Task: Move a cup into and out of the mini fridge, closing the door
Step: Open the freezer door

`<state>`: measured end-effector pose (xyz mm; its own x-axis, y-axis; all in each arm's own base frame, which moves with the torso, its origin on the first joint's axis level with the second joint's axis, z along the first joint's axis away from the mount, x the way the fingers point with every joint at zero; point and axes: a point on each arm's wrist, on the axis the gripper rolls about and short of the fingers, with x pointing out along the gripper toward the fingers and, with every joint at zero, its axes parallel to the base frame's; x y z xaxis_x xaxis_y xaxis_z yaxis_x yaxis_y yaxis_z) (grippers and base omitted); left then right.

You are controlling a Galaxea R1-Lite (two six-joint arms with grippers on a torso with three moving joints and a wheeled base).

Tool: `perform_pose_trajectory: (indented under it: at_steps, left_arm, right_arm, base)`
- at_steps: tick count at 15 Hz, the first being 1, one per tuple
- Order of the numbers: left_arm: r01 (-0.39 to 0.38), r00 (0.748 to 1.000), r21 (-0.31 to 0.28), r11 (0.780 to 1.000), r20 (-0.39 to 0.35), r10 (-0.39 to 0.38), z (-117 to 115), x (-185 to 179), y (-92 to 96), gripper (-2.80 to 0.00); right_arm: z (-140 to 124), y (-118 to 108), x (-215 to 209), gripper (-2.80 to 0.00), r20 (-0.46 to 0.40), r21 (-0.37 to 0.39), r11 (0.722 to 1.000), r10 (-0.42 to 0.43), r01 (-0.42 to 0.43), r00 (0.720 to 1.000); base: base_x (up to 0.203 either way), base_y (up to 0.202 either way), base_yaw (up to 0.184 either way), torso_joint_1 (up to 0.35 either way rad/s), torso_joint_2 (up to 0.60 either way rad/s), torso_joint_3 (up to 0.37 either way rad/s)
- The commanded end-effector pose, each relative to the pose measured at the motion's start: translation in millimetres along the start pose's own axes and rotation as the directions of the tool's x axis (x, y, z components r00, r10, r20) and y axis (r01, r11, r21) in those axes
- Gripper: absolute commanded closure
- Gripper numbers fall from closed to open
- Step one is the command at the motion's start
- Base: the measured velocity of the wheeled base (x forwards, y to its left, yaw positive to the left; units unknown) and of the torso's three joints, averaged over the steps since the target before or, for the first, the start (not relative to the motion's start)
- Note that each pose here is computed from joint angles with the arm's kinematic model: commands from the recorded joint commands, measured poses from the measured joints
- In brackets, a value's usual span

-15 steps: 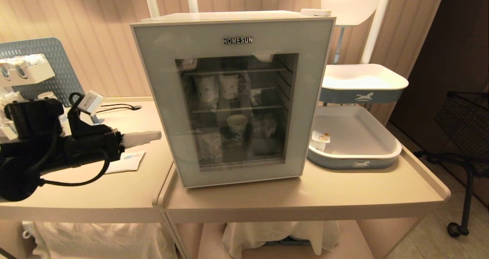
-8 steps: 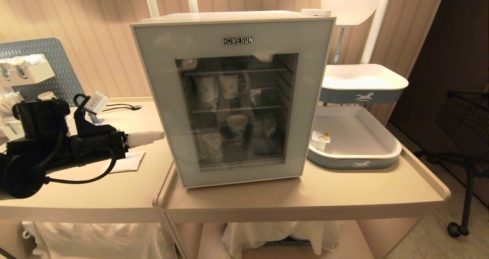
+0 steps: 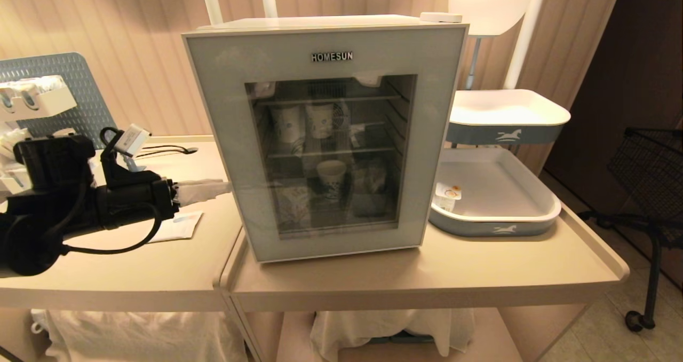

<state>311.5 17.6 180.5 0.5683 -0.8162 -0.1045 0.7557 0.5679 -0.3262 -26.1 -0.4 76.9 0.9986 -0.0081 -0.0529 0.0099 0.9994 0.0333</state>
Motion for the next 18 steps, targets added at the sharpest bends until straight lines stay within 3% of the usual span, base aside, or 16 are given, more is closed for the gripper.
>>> perform_pose_trajectory:
  at_steps: [1, 8, 14, 18]
  left_arm:
    - [0.008, 1.0, 0.004, 1.0, 0.001, -0.008, 0.7, 1.6, 2.6, -2.8]
    - [0.044, 0.999, 0.031, 0.999, 0.001, -0.044, 3.3, 20.5, 14.2, -2.8]
    - [0.099, 0.995, 0.035, 0.994, -0.018, -0.098, 1.2, 37.8, 5.1, -2.8]
    - [0.111, 0.994, 0.048, 0.993, -0.016, -0.11, -3.2, 46.1, 11.1, -2.8]
  right_arm:
    - [0.0, 0.0, 0.1, 0.0, -0.002, 0.0, 1.0, 0.0, 0.0, 1.0]
    - [-0.3, 0.0, 0.2, 0.0, -0.003, 0.0, 1.0, 0.0, 0.0, 1.0]
    - [0.0, 0.0, 0.1, 0.0, -0.002, 0.001, 1.0, 0.0, 0.0, 1.0]
    - [0.0, 0.0, 0.1, 0.0, -0.002, 0.0, 1.0, 0.0, 0.0, 1.0]
  base:
    - [0.0, 0.0, 0.0, 0.0, 0.0, 0.0]
    - [0.0, 0.0, 0.0, 0.0, 0.0, 0.0]
    - [0.0, 0.0, 0.0, 0.0, 0.0, 0.0]
    - [0.0, 0.0, 0.0, 0.0, 0.0, 0.0]
